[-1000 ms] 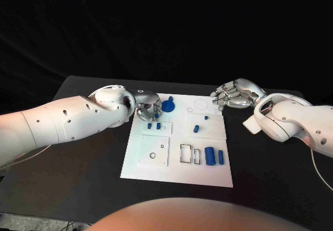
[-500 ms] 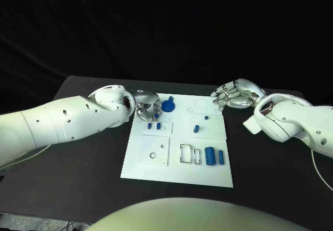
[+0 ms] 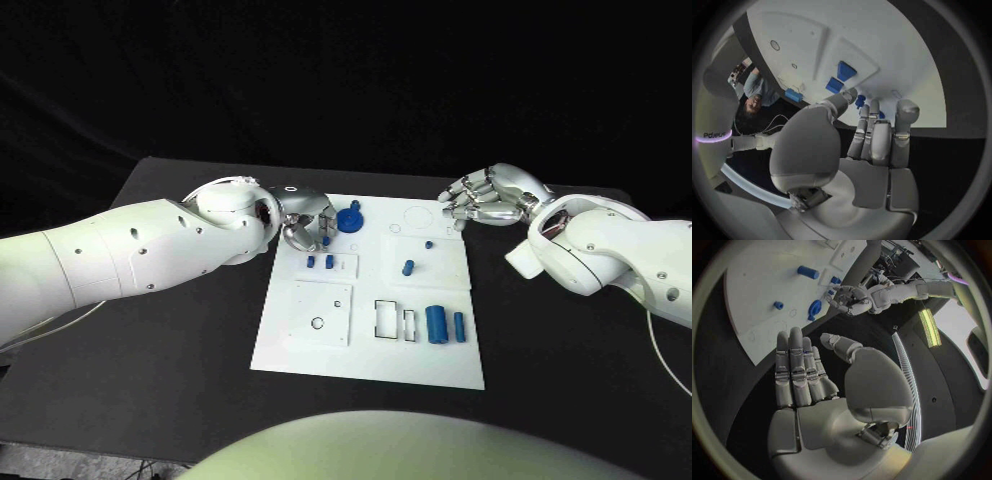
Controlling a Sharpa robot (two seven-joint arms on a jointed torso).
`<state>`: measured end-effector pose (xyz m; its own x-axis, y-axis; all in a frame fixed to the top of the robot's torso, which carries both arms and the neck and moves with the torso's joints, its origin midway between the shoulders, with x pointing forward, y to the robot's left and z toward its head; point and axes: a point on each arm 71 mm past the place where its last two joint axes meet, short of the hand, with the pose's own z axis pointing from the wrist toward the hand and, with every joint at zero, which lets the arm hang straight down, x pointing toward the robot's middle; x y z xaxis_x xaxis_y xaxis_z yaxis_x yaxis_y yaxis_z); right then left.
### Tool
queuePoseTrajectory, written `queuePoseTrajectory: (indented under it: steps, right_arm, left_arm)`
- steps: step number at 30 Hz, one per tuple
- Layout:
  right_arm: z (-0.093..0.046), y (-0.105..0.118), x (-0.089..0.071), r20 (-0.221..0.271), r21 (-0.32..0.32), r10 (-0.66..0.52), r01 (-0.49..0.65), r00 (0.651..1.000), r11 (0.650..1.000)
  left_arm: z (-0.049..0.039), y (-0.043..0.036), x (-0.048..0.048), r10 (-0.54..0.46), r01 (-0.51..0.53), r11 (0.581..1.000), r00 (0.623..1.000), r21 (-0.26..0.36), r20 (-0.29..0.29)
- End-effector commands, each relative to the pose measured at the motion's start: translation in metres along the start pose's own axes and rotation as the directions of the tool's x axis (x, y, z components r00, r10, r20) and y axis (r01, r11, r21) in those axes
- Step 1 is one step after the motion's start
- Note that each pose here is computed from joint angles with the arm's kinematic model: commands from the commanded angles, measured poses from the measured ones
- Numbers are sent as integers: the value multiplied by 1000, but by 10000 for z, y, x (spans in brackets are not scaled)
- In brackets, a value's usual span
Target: Assemble the parts on the task board
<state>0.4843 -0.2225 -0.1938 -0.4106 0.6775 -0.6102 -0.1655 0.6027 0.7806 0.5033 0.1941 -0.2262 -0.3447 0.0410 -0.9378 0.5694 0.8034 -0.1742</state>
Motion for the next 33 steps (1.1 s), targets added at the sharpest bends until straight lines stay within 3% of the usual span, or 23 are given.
queuePoseTrajectory:
  steps: [1, 9, 16, 25, 27, 30, 33]
  right_arm:
    - [0, 8, 14, -11, -9, -1, 1, 1000, 1000]
    - [0, -1, 6, -10, -6, -2, 2, 1000, 1000]
    - [0, -24, -20, -4, -3, -6, 6, 1000, 1000]
    - [5, -48, -51, 5, -5, -14, 14, 1000, 1000]
    - [8, -53, -57, 7, -7, -21, 21, 1000, 1000]
    - [14, -64, -65, 1, -10, -43, 43, 999, 999]
    - [23, -72, -48, -34, -15, -109, 108, 993, 994]
  left_arm:
    - [3, -6, -9, -10, 10, 1000, 1000, 1, 11]
    - [-27, 6, -19, -19, 19, 1000, 999, 7, 25]
    - [-109, 22, -40, -56, 54, 998, 997, 30, 49]
    - [-262, 95, -186, -239, 232, 970, 965, 73, 105]
    - [-308, 133, -228, -309, 302, 950, 943, 75, 124]
    - [-387, 233, -298, -442, 436, 897, 878, 75, 180]
    - [-473, 346, -364, -616, 609, 785, 746, 115, 254]
